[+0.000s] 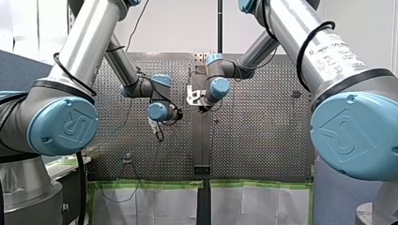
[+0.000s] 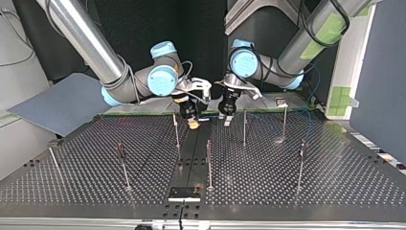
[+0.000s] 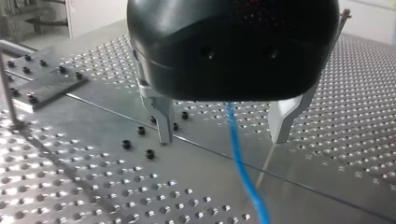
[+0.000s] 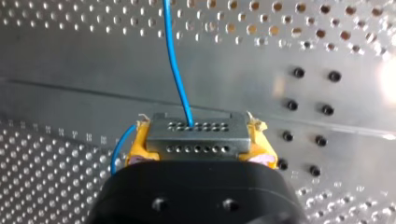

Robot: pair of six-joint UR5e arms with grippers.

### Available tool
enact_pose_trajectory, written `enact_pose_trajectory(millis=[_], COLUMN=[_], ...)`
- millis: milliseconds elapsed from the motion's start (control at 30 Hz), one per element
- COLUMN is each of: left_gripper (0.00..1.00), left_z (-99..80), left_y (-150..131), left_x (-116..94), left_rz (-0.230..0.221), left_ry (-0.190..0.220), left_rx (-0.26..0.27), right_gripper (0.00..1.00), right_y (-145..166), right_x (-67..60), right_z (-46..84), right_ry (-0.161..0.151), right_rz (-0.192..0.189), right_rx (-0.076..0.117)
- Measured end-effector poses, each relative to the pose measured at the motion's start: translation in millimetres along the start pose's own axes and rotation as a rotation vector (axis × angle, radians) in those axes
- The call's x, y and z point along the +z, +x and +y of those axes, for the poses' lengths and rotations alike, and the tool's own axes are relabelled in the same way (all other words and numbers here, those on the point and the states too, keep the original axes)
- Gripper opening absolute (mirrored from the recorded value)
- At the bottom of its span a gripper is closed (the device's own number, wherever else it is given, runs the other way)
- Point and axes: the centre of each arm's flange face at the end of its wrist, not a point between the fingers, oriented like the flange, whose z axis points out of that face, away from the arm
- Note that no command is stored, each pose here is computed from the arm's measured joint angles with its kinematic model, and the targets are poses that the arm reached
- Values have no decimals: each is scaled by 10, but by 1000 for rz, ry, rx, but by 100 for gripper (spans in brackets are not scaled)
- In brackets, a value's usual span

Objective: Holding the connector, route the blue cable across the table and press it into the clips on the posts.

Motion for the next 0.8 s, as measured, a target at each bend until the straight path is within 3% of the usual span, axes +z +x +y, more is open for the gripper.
enact_pose_trajectory(millis=[167, 467, 533, 567, 600, 633, 667, 700, 733, 800], left_gripper=[100, 100, 65, 65, 43, 27, 27, 5, 0, 0], left_z=[30, 143, 145, 142, 132, 117, 108, 99, 88, 72], left_y=[115, 251, 255, 255, 252, 247, 240, 227, 205, 158], left_x=[105, 210, 210, 207, 202, 192, 184, 176, 164, 149], left_rz=[15, 26, 26, 26, 26, 26, 26, 26, 24, 20], left_ry=[14, -48, -52, -53, -55, -59, -63, -67, -74, -84], left_rx=[2, 17, 19, 21, 24, 27, 29, 31, 32, 32], right_gripper=[0, 0, 0, 0, 0, 0, 0, 0, 0, 0], right_y=[-1, 0, 0, -1, -2, -2, -2, -2, 0, 2], right_x=[-6, -3, -2, -2, -2, -2, -2, -2, -1, 1], right_z=[-40, -25, -18, -16, -16, -15, -14, -14, -12, -7], right_ry=[23, 23, 22, 22, 22, 22, 22, 22, 22, 21], right_rz=[0, -1, -1, -1, -1, -1, -1, -1, -1, 0], right_rx=[-1, 0, 1, 1, 1, 1, 0, 0, 1, 1])
